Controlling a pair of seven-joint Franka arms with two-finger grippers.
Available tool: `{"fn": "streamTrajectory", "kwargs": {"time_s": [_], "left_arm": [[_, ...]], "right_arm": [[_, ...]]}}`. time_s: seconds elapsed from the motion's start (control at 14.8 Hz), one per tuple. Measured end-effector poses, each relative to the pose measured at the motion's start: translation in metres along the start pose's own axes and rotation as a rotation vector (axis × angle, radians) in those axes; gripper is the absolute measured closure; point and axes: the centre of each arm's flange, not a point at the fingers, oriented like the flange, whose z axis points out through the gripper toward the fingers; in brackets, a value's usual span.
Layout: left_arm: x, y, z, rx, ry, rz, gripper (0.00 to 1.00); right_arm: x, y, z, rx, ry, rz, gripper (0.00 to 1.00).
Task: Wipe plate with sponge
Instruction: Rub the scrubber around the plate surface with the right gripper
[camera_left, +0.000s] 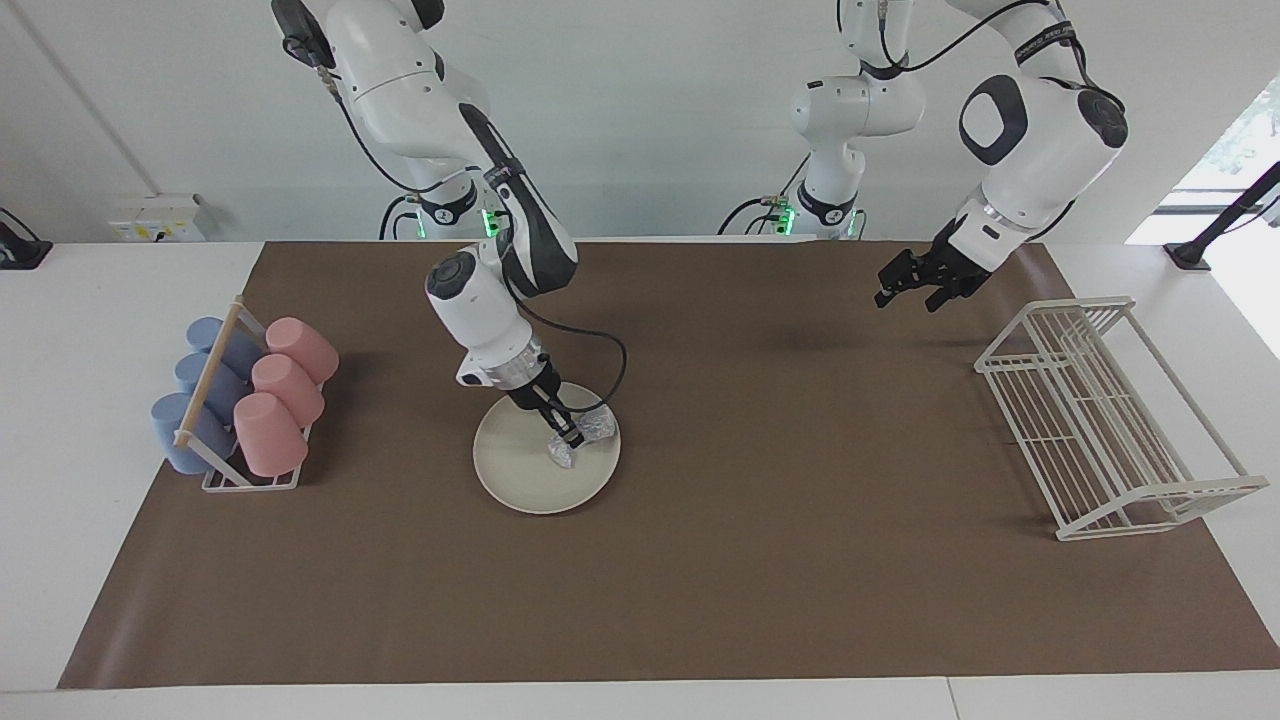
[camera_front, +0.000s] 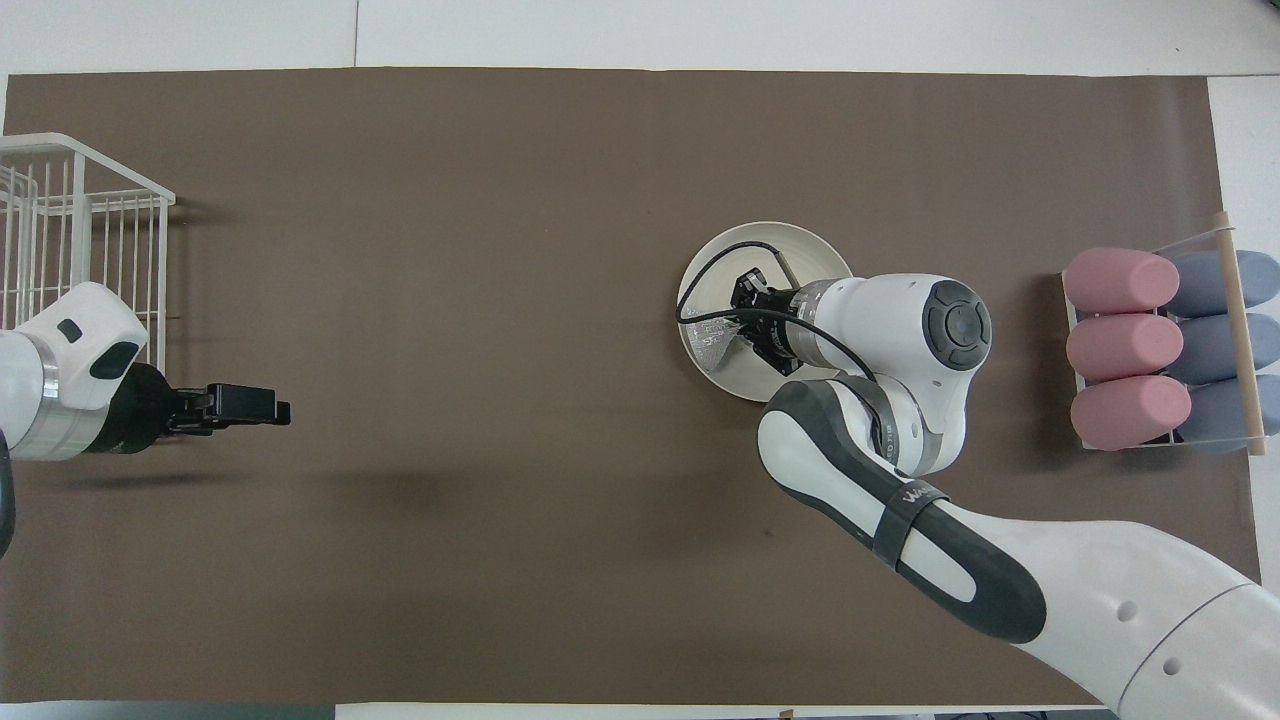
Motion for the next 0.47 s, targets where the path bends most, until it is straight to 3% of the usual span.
{"fn": "streamTrajectory", "kwargs": {"time_s": [0.27, 0.47], "left_arm": [[0.000, 0.000, 0.000, 0.000, 0.003, -0.003, 0.00], [0.001, 0.001, -0.001, 0.001, 0.013, -0.016, 0.00]], "right_arm": [[0.009, -0.013, -0.018, -0.077, -0.035, 0.007, 0.89], [0.010, -0.041, -0.083, -0.129, -0.051, 0.011, 0.89]]}}
